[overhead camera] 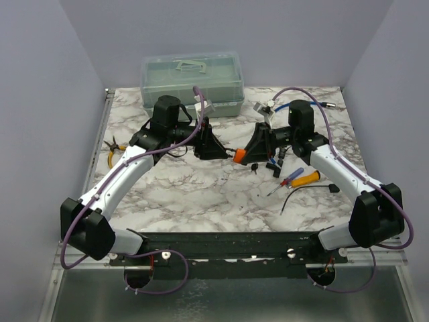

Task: Lock with the key
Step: Lock the lock.

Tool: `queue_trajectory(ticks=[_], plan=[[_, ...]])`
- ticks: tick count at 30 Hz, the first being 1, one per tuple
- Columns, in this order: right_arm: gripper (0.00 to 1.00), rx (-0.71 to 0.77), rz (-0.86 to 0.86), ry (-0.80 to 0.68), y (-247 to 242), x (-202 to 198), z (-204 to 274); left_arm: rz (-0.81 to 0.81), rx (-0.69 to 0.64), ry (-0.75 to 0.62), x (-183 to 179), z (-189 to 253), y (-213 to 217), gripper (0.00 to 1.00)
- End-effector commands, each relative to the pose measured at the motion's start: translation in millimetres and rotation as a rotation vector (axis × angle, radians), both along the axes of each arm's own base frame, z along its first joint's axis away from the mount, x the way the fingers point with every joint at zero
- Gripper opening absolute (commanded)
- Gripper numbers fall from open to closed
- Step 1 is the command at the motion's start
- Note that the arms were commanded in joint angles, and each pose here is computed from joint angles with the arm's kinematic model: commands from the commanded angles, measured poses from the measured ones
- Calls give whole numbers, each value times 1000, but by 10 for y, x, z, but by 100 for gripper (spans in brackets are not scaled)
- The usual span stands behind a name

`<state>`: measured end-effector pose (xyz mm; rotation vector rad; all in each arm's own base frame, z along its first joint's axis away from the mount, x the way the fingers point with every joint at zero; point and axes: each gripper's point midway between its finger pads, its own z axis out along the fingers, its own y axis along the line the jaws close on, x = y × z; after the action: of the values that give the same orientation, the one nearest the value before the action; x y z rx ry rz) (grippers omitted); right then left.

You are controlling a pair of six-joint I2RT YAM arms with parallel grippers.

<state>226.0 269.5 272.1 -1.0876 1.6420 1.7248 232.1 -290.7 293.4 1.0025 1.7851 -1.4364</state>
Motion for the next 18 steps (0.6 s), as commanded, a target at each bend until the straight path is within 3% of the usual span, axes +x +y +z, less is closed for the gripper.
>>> queue_trajectory(ticks=[1, 9, 18], plan=[[1, 24, 50, -24, 11, -66, 90, 16, 5, -139, 73, 169, 17, 43], [1, 27, 38, -45, 25, -42, 107, -31, -8, -92, -32, 157, 11, 31], [1, 32, 24, -54, 40, -11, 123, -51, -12, -39, -104, 125, 13, 35]])
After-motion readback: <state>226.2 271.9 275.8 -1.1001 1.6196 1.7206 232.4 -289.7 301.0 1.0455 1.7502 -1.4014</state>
